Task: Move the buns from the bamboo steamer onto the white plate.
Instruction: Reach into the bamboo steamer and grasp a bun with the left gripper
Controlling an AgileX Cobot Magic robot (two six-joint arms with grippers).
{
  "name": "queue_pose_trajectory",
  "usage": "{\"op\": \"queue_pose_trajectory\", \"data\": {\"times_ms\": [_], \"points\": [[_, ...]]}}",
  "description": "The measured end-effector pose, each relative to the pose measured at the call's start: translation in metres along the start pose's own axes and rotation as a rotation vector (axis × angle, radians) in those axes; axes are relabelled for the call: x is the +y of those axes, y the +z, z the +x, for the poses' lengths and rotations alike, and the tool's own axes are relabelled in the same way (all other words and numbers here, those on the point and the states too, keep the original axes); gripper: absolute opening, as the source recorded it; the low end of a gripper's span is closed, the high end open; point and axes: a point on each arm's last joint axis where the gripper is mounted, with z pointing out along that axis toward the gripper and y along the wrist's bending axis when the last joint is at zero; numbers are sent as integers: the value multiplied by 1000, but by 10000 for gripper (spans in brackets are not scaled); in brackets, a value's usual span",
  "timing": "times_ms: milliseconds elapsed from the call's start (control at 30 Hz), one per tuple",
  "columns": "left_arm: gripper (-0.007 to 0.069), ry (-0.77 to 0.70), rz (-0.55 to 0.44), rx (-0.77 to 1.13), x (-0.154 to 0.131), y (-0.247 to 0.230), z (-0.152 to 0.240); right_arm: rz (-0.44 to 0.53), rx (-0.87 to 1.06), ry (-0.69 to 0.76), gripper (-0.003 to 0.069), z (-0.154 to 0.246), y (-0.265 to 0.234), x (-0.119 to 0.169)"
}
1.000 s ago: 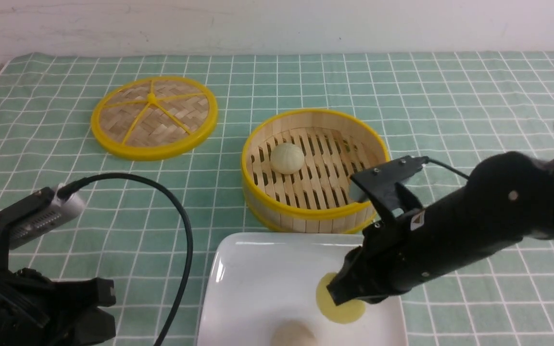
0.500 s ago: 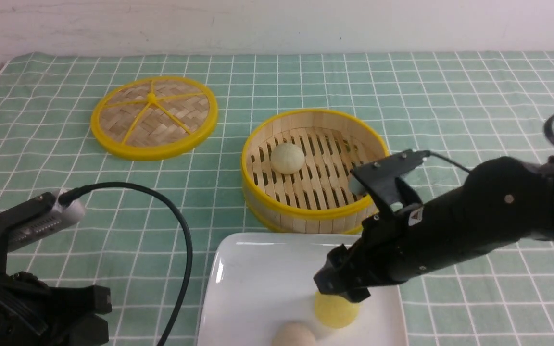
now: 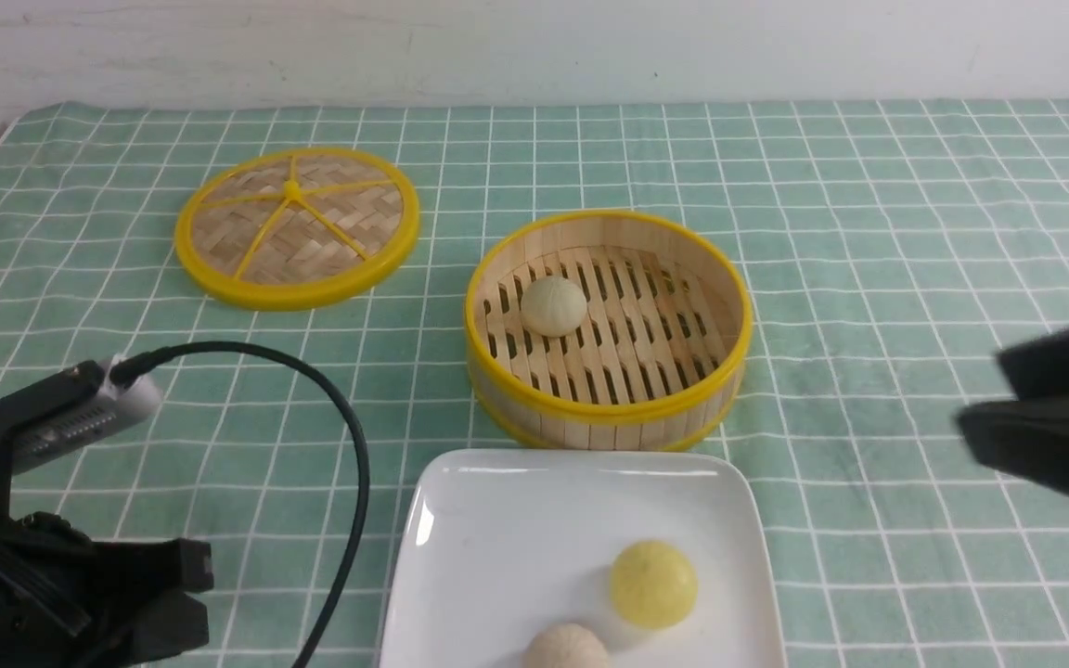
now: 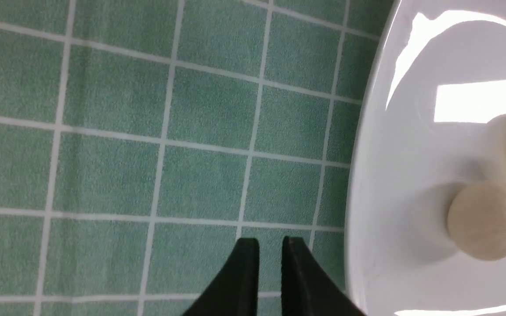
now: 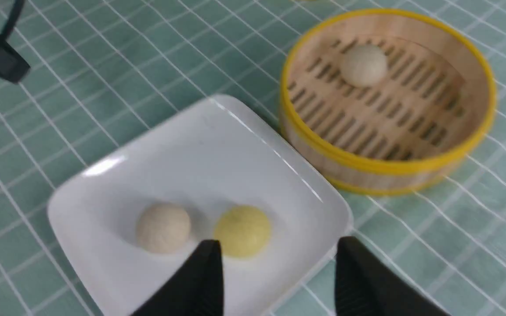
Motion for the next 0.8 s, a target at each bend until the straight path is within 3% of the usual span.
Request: {"op": "queue_pose_trajectory", "data": {"times_ms": [133,200,400,567,800], "points": [[111,30,29,-71,-15,-19,-26,194,73,116,68,32,-45,-12],[93,41,46,-76,-23,-27,-41,268,85,175,1,44,-53,-17],[4,98,86,11,-50,-30,-83,375,183,240,-15,84,-38,-25],[1,218,137,96,-94,-2,-109,397,293,218,-15,114,-13,-27],[22,277,128,168,-159,49,-144,364,251,186,-15,127,8,-26]]}}
